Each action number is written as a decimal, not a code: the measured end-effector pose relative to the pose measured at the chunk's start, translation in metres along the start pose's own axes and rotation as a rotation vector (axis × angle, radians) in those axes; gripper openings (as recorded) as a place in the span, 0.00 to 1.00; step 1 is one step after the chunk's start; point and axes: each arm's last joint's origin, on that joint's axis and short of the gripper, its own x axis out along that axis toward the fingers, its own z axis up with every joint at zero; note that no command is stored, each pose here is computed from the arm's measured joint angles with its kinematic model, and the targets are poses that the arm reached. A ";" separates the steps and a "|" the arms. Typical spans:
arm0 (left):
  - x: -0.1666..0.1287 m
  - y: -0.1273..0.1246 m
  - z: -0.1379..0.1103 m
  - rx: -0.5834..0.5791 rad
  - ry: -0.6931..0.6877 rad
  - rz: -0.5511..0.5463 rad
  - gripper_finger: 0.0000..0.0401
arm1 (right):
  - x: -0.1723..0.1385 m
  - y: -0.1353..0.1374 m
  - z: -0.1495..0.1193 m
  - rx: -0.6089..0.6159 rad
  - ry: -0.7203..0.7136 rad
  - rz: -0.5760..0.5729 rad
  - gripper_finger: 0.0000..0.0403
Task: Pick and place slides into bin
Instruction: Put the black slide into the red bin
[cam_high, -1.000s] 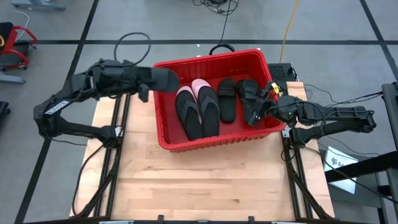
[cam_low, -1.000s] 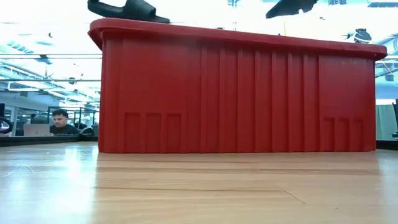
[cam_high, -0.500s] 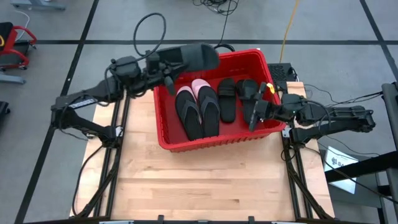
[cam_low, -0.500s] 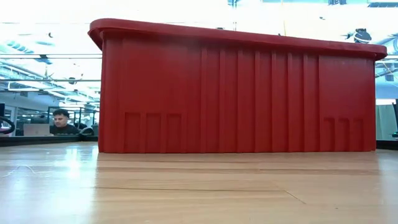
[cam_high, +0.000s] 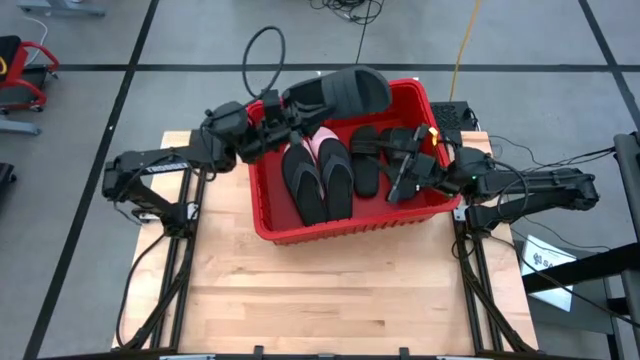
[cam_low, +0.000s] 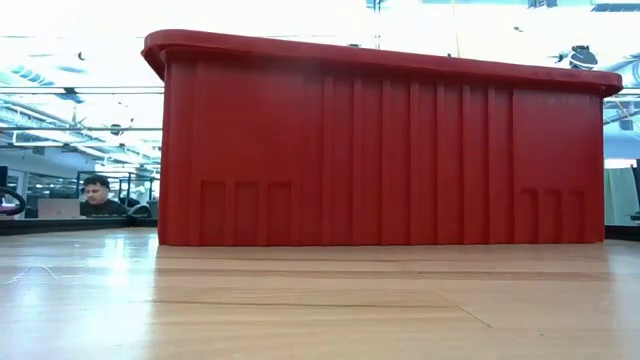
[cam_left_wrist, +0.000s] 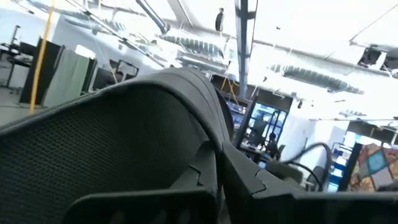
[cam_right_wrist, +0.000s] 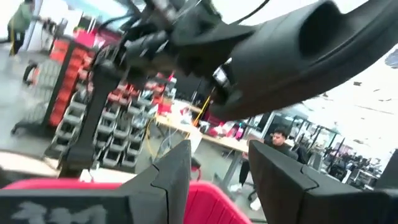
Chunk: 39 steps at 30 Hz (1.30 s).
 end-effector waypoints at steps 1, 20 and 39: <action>0.001 -0.001 -0.002 0.000 0.004 -0.003 0.00 | 0.000 -0.001 0.002 0.007 -0.015 -0.017 0.37; 0.014 -0.007 -0.032 0.000 0.055 -0.015 0.00 | 0.006 -0.007 0.008 0.056 -0.107 -0.124 0.37; 0.011 -0.012 -0.026 0.091 0.034 -0.025 0.00 | 0.009 -0.015 0.002 0.089 -0.086 -0.161 0.37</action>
